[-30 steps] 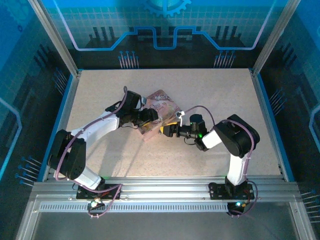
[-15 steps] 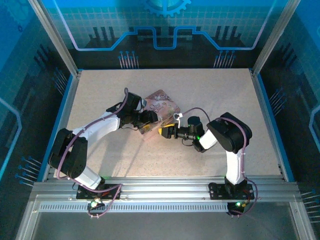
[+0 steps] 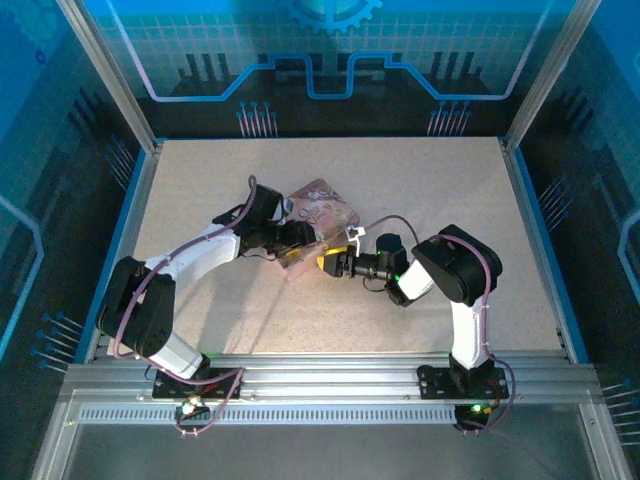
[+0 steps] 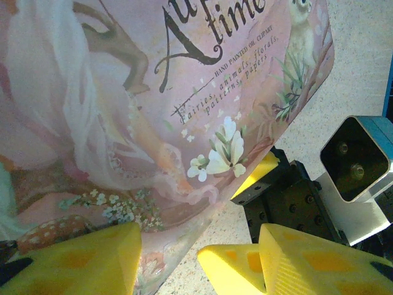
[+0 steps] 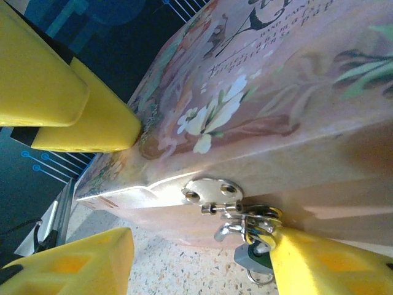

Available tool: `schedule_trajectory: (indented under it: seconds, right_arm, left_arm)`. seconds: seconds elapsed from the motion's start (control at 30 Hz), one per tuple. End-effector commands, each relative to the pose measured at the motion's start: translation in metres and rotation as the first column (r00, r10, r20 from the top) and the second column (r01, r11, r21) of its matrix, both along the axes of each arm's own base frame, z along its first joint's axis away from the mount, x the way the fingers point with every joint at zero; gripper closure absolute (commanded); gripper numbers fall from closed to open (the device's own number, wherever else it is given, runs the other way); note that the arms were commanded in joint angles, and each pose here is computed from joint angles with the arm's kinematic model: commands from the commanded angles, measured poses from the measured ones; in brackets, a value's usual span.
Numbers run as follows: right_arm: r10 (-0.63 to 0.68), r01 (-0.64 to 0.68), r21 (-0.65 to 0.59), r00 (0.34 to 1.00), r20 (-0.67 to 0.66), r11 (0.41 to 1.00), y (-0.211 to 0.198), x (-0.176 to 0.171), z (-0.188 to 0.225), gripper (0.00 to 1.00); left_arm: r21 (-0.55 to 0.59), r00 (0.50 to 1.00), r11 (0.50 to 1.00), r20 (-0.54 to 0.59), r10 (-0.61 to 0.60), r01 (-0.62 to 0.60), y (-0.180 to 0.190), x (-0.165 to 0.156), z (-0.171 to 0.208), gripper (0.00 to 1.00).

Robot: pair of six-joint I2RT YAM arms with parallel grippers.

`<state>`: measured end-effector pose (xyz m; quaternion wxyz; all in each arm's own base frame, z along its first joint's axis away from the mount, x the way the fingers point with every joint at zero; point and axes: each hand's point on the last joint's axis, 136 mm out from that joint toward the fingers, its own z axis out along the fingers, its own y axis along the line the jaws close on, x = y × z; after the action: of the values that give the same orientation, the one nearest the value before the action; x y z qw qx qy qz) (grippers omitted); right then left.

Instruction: Unlock a padlock with a key

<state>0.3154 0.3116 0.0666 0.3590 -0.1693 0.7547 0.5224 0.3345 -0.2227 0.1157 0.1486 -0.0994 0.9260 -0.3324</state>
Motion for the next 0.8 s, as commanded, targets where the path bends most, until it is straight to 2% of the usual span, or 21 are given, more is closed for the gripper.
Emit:
schedule_trajectory:
  seconds: [0.0,0.53,0.77]
  right_arm:
    - [0.052,-0.054,0.022,0.997,0.055,0.998,0.006,-0.011,0.012,0.42]
    - [0.051,-0.051,0.004,0.998,0.043,0.999,0.004,-0.013,0.006,0.63]
    - [0.027,-0.027,-0.014,1.000,0.009,1.000,0.000,-0.010,-0.001,0.75]
  left_arm:
    - [0.022,1.000,1.000,-0.020,-0.013,0.013,0.001,-0.006,-0.012,0.45]
    - [0.024,1.000,1.000,-0.020,-0.006,0.007,0.002,-0.007,-0.012,0.45]
    - [0.028,1.000,1.000,-0.023,-0.005,0.006,0.003,-0.008,-0.013,0.45]
